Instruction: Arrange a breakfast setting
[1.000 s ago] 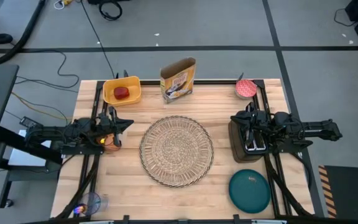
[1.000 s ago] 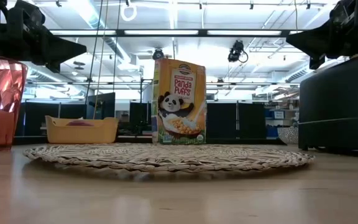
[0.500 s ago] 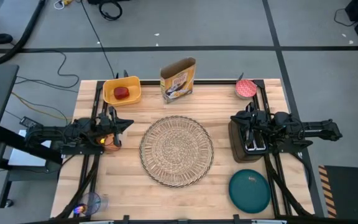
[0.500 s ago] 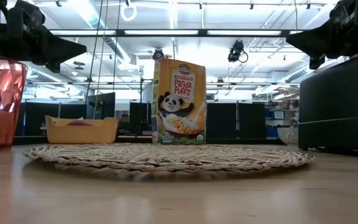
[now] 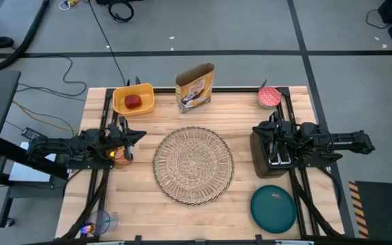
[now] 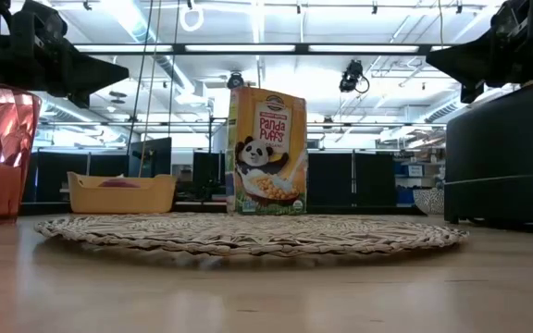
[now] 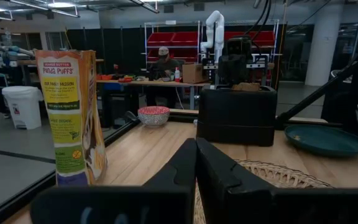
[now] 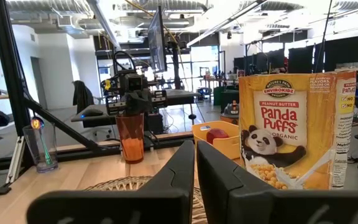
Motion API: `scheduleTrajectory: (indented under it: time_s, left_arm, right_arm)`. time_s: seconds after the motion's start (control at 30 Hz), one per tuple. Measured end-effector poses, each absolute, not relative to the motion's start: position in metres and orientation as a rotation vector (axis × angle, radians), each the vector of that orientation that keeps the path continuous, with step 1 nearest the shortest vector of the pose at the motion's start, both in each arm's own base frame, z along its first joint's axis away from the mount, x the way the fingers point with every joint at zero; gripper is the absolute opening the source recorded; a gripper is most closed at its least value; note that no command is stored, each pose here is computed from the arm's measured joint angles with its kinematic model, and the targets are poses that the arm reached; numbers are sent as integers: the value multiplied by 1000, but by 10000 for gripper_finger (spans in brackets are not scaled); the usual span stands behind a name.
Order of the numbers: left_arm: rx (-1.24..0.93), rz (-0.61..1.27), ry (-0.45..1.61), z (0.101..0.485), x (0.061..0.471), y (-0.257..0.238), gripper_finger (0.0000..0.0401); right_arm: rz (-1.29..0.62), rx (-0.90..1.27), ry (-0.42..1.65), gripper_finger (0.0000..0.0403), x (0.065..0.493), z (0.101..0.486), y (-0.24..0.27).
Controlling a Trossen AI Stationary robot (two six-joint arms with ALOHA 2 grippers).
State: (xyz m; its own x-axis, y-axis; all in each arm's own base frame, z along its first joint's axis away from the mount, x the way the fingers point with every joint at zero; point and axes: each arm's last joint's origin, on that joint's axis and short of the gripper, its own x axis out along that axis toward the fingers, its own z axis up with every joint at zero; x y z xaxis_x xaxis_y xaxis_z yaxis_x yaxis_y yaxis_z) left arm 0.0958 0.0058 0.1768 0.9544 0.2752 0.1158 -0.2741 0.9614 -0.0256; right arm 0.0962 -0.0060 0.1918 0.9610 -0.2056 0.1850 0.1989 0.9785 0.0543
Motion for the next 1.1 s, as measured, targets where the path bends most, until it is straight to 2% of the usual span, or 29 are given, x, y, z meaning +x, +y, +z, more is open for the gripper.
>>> scheduleTrajectory:
  time_s: [0.13,0.47,0.6,0.8,1.1]
  left_arm:
    - [-9,279,-119,177,96,6,16]
    - [-9,279,-119,177,96,6,16]
    - [-9,279,-119,177,96,6,16]
    - [-9,279,-120,177,96,6,16]
    - [-9,279,-119,177,96,6,16]
  right_arm:
    - [-201,67,-225,26,96,195,-6]
    - [-131,313,-539,26,85,221,-6]
    - [-228,311,-588,26,83,225,-9]
    - [-361,381,-457,26,97,221,-12]
    - [-641,190,-306,7,145,300,-19]
